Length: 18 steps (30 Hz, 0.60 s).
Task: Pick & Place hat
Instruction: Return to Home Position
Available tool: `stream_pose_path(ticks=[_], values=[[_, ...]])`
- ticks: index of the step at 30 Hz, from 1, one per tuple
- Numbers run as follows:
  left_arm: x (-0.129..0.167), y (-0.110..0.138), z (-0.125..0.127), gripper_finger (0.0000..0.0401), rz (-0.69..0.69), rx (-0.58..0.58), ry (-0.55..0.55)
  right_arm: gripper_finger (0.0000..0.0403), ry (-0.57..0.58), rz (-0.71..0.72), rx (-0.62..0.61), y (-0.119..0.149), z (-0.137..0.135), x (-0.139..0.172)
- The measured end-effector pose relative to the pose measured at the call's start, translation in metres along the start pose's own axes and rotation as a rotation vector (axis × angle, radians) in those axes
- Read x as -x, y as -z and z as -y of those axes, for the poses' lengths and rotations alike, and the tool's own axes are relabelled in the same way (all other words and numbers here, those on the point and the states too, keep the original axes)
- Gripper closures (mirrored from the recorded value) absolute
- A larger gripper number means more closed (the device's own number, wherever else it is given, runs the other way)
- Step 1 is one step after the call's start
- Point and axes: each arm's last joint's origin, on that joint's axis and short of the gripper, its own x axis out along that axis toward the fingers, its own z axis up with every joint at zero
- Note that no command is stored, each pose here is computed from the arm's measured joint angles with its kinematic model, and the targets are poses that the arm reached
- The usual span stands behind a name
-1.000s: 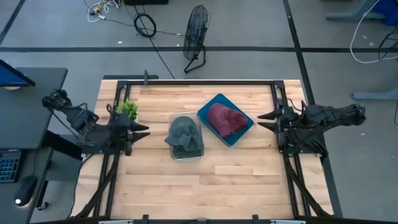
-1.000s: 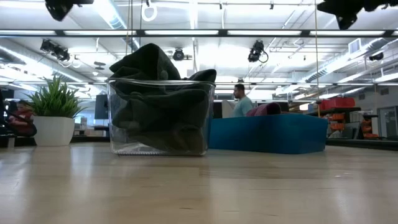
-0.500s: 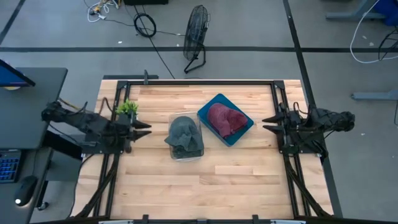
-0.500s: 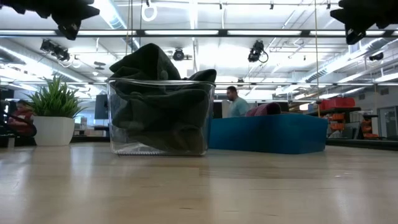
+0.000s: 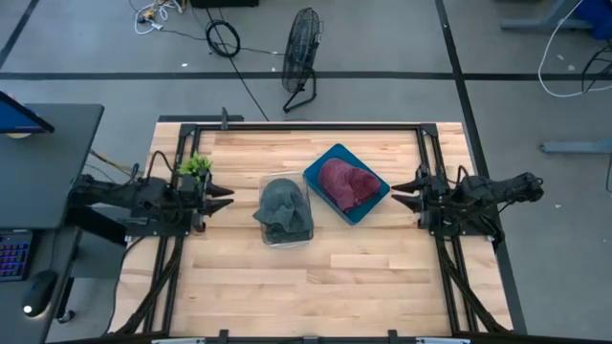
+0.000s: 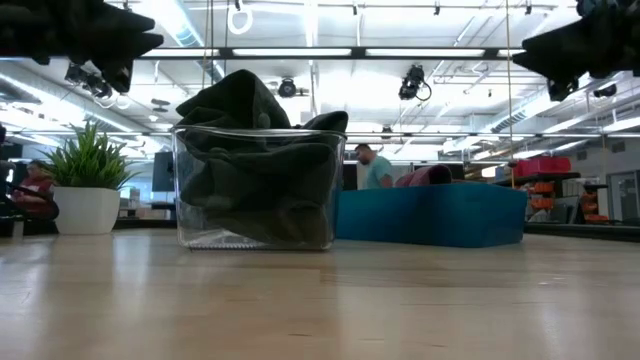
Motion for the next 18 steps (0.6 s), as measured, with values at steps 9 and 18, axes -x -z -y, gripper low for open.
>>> stream_pose_path(ticks=[9,18], values=[[0.006,0.016,-0.006,0.0282,0.038,-0.038,-0.001,0.0279,0.001,-0.035,-0.019,0.020,-0.001,-0.006],[0.004,0.039,-0.008,0.0282,-0.016,-0.051,0.051,0.0279,-0.019,0.031,0.002,0.036,-0.002,-0.013]])
